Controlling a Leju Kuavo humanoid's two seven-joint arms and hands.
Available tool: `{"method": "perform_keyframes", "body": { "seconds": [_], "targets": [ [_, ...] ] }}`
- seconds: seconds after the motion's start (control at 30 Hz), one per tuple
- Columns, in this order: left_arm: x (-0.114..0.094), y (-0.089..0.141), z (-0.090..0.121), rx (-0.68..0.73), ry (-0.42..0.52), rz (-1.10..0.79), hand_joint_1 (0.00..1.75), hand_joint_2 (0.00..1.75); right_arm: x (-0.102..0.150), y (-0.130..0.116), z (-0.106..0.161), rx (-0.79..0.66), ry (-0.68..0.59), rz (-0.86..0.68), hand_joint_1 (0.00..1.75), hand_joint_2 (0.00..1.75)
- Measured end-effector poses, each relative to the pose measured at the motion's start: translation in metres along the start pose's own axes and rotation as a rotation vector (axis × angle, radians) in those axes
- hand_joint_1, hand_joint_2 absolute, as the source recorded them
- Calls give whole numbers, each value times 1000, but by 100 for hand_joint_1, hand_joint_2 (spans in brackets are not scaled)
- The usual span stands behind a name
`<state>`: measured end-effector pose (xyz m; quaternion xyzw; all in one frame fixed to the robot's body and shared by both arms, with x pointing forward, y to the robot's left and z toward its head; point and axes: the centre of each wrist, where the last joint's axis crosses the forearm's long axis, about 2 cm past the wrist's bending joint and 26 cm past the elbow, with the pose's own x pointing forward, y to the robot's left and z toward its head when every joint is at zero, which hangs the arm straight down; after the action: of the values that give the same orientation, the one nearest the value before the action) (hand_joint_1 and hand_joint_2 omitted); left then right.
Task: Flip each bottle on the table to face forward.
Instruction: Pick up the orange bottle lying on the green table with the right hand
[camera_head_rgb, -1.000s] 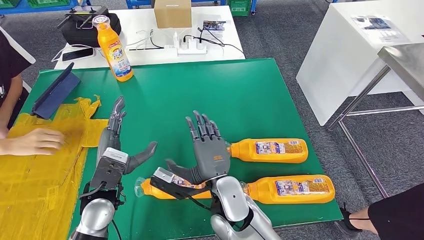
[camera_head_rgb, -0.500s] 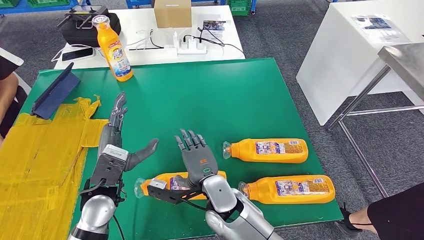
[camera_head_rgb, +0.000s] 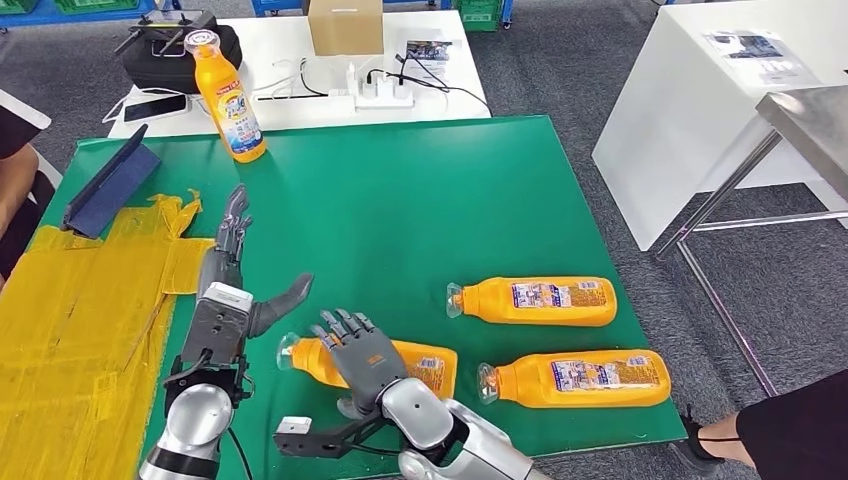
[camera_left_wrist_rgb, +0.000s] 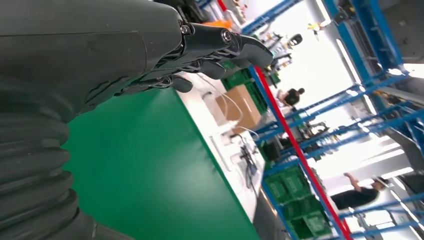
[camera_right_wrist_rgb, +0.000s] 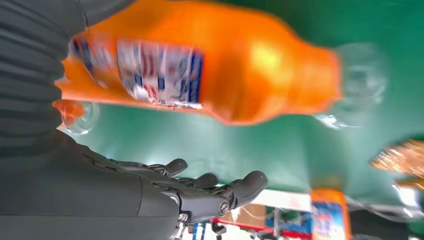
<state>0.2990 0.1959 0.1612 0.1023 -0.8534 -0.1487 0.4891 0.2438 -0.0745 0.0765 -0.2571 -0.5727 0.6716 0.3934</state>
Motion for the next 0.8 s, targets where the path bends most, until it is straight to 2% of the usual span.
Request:
{"method": "perform_keyframes", "body": {
  "seconds": [0.17, 0.37, 0.63, 0.8],
  "targets": [
    [-6, 5, 8, 21, 30, -15, 0, 175, 8, -2, 17, -60, -13, -36, 0, 175],
    [-10, 8, 12, 34, 47, -24, 0, 175, 8, 19, 40, -43, 28, -13, 0, 175],
    [-11, 11, 12, 39, 61, -35, 0, 175, 7, 40, 56, -16, 120, 72, 0, 175],
    [-11, 11, 11, 39, 65, -35, 0, 175, -4, 50, 59, 19, 205, 108, 0, 175]
  ]
}}
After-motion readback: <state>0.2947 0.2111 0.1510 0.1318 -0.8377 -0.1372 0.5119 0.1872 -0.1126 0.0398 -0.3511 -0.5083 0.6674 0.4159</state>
